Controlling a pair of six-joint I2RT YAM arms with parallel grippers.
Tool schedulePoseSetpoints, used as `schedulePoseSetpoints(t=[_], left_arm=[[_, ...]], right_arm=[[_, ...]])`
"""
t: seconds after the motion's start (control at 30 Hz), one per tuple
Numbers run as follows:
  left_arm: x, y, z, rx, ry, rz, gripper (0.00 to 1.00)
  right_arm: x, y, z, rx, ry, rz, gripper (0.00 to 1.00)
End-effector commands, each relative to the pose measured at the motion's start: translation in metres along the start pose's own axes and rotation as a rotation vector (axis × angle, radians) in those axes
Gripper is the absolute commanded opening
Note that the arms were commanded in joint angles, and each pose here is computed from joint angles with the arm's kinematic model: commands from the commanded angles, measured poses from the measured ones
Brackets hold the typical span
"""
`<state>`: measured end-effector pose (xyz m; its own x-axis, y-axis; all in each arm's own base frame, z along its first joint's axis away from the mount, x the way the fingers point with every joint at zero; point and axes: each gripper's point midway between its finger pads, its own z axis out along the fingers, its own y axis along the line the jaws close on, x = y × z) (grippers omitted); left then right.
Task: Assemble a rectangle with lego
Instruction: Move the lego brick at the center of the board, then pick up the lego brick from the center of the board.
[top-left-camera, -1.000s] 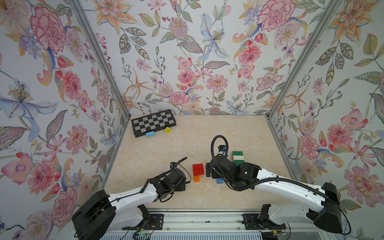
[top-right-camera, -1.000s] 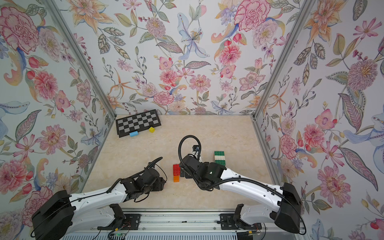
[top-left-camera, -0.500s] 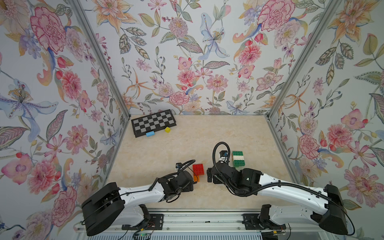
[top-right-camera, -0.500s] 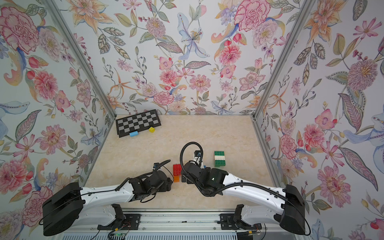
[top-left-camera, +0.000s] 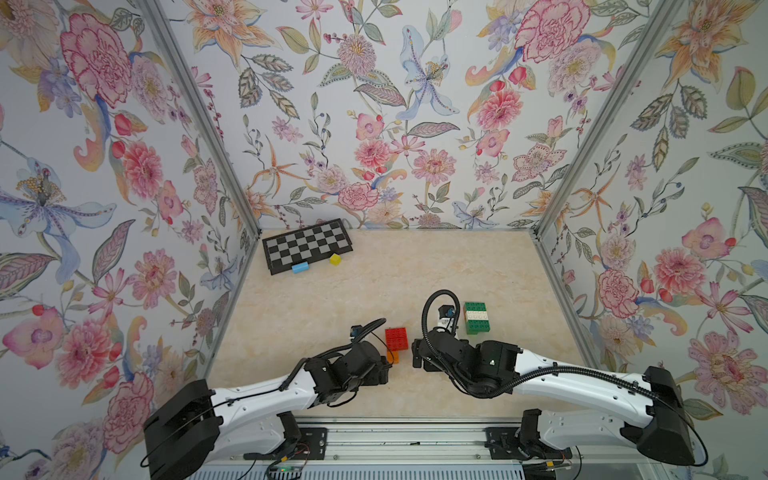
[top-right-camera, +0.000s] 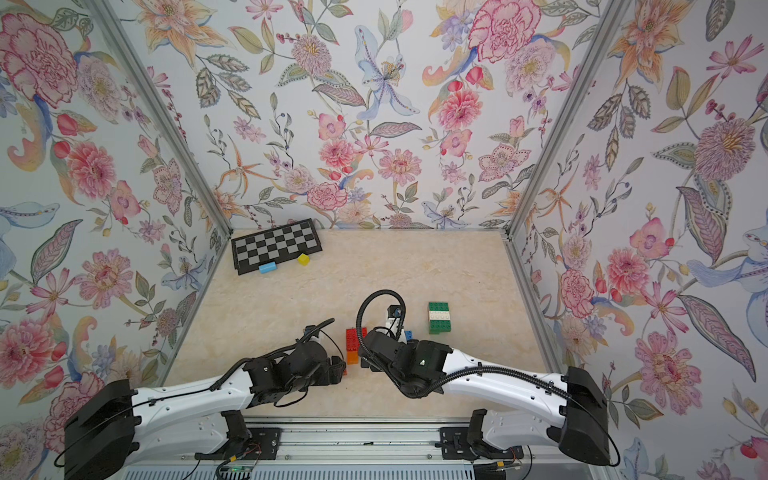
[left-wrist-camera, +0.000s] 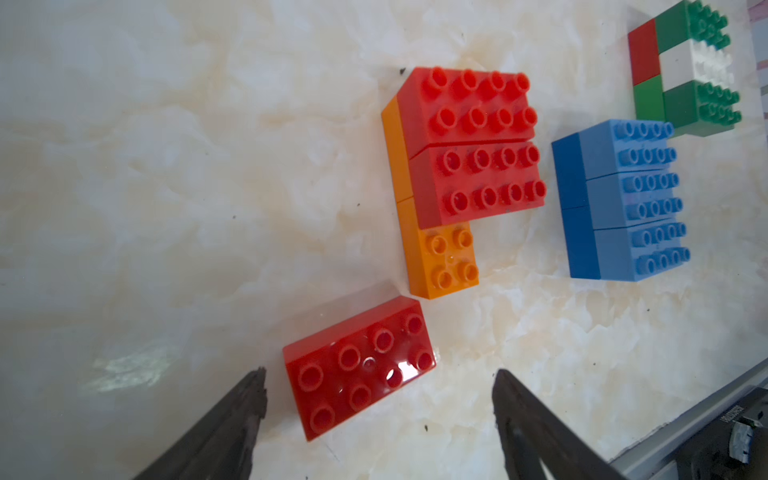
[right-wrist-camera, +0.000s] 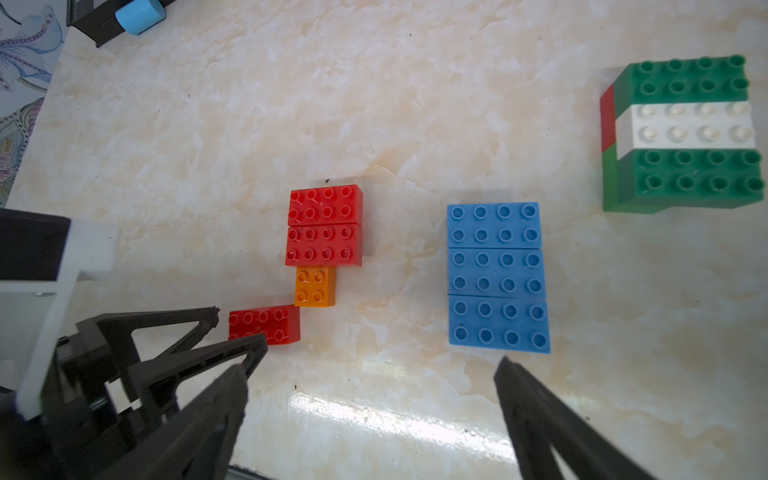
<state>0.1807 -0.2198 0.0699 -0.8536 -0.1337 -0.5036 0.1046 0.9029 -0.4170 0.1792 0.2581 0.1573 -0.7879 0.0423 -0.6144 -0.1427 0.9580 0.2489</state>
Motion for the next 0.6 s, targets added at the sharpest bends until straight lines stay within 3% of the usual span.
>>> schedulePoseSetpoints(t=[0.0,0.1,0.33,0.57], left_arm=[[-0.023,0.028,-0.023,-0.073,-0.138,-0.060,0.92],[-0.046,0.046,-0.038,-0.083,-0.234,-0.093,0.99],[-0.098,0.097,-0.064,-0.173,-0.444,-0.167,0.99],[-0.099,0.128,-0.053,-0.243,-0.430,-0.206,0.99]], right_arm=[[0.006,0.013,0.004,0.004,0.002,0.004,0.96],[0.021,0.032,0.013,0.000,0.059,-0.041,0.96],[0.074,0.083,0.047,-0.057,0.252,-0.153,0.95],[0.098,0.106,0.074,-0.080,0.329,-0.221,0.94]])
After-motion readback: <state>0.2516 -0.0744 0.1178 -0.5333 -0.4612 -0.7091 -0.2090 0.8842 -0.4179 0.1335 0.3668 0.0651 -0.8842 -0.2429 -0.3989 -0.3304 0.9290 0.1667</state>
